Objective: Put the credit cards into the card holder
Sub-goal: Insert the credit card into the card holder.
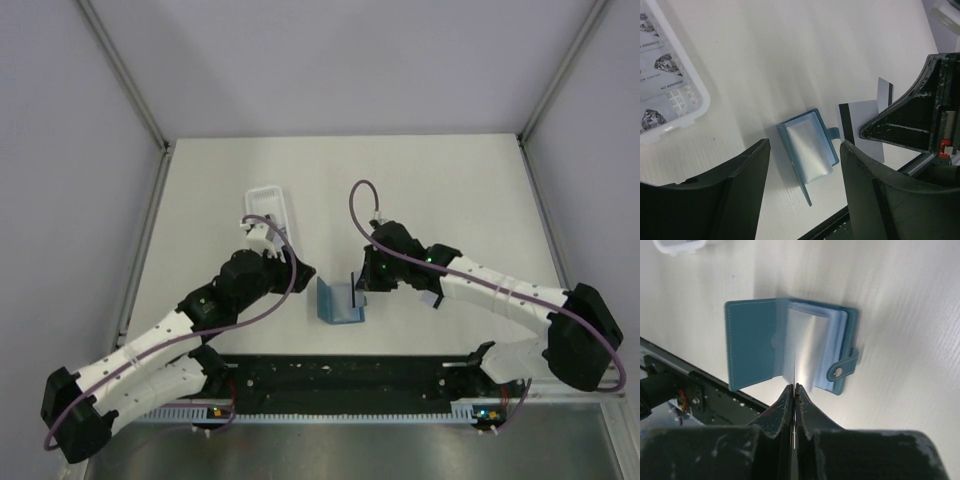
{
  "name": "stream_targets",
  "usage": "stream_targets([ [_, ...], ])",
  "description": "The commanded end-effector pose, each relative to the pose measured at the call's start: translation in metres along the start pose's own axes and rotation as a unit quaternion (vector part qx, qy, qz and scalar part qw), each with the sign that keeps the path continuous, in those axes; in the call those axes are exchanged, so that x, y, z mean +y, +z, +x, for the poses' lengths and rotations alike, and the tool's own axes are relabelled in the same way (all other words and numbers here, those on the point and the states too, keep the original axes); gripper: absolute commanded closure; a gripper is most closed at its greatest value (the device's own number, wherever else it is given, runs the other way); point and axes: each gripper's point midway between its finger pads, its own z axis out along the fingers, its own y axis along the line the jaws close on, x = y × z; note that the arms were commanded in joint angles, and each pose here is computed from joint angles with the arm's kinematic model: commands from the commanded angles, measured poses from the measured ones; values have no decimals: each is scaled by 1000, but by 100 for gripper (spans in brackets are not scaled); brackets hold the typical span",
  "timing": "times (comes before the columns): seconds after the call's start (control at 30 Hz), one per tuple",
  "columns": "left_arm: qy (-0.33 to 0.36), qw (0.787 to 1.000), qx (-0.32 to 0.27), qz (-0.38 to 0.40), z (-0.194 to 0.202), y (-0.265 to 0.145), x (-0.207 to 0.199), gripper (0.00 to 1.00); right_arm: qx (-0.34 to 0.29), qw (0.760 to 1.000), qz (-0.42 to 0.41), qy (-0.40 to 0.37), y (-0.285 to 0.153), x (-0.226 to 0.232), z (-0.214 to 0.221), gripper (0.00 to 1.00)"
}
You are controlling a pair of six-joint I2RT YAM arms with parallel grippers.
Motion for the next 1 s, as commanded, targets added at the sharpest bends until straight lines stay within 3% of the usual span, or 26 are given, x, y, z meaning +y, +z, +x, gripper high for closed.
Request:
stream_targets([
  [0.0, 18, 1000, 7, 14, 0, 3, -8, 37, 41, 997, 64, -12, 5, -17, 10, 100],
  [0.17, 32, 999, 24, 23, 9, 10, -16, 41, 70, 992, 104, -10, 11, -36, 24, 100],
  [0.4, 55, 996, 56, 45, 33, 27, -40, 55, 75, 987, 143, -6, 16, -58, 33, 100],
  [0.5, 58, 994, 60, 64, 42, 34, -56, 67, 78, 987, 140, -1, 19, -59, 37, 100],
  [0.63, 47, 993, 65, 86, 49, 45, -68, 94, 80, 988, 131, 7, 22, -61, 40, 100],
  [0.7, 44, 993, 63, 94, 51, 51, -72, 100, 79, 988, 130, 11, 24, -63, 40, 100],
  [0.97, 42, 988, 97, 115, 76, 77, -83, 100, 83, 989, 120, 23, 25, -69, 46, 100],
])
